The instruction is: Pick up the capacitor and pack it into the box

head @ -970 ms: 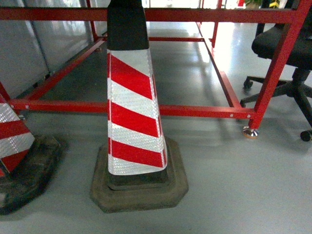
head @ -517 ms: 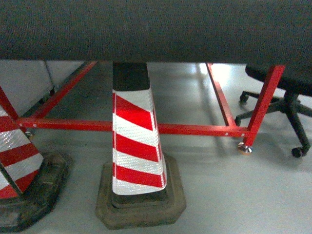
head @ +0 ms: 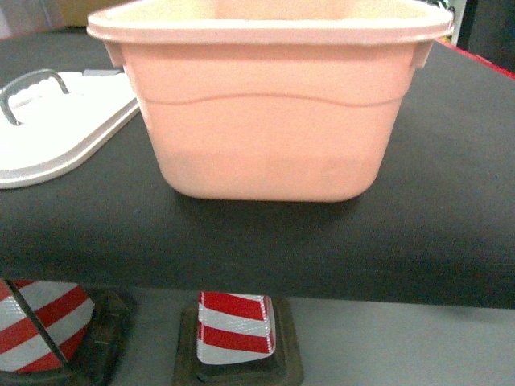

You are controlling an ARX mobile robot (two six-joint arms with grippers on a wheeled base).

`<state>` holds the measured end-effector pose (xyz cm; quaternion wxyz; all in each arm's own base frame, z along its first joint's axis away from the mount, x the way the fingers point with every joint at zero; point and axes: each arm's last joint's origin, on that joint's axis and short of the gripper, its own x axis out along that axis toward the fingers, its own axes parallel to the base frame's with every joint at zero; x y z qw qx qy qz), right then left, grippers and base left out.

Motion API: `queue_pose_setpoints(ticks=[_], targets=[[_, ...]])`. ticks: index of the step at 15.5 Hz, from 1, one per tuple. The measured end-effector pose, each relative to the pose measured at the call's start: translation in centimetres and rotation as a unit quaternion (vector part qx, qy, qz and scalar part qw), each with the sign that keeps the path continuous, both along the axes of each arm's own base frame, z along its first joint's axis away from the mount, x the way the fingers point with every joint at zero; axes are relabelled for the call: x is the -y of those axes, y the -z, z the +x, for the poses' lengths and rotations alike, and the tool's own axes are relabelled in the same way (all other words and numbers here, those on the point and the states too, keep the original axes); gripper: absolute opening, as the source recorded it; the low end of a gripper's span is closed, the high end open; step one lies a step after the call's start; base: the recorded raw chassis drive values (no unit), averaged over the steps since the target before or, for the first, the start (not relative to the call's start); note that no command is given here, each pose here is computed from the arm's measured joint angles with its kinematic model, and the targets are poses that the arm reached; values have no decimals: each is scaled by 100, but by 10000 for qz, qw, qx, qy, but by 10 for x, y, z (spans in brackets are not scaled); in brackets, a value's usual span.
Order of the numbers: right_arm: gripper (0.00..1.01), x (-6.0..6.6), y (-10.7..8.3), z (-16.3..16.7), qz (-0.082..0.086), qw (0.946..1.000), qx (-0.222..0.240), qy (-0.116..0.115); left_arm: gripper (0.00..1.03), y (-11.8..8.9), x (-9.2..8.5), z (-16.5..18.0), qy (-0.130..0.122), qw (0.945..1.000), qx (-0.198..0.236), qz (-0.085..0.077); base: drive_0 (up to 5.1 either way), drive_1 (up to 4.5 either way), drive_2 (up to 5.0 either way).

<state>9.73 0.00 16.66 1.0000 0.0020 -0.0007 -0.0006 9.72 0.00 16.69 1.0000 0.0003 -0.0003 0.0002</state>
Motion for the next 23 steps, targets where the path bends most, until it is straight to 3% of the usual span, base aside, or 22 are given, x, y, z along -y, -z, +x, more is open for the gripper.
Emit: queue_pose_setpoints(ticks=[19,20,21,23], targets=[[98,0,0,0,-8,10000,0,-4,44,0,0,0,-2,10000,8,0,0,0,0],[98,0,0,0,-8,10000,0,-4,44,1,0,0,57,9999,-80,30,0,0,0],[98,0,0,0,-6,10000,2,-2,44,2,2,5,417,9986,-305,113,0,0,0],[98,0,0,0,-8,10000,2,-2,44,-9,23,29,782,9962,-365,127,0,0,0]])
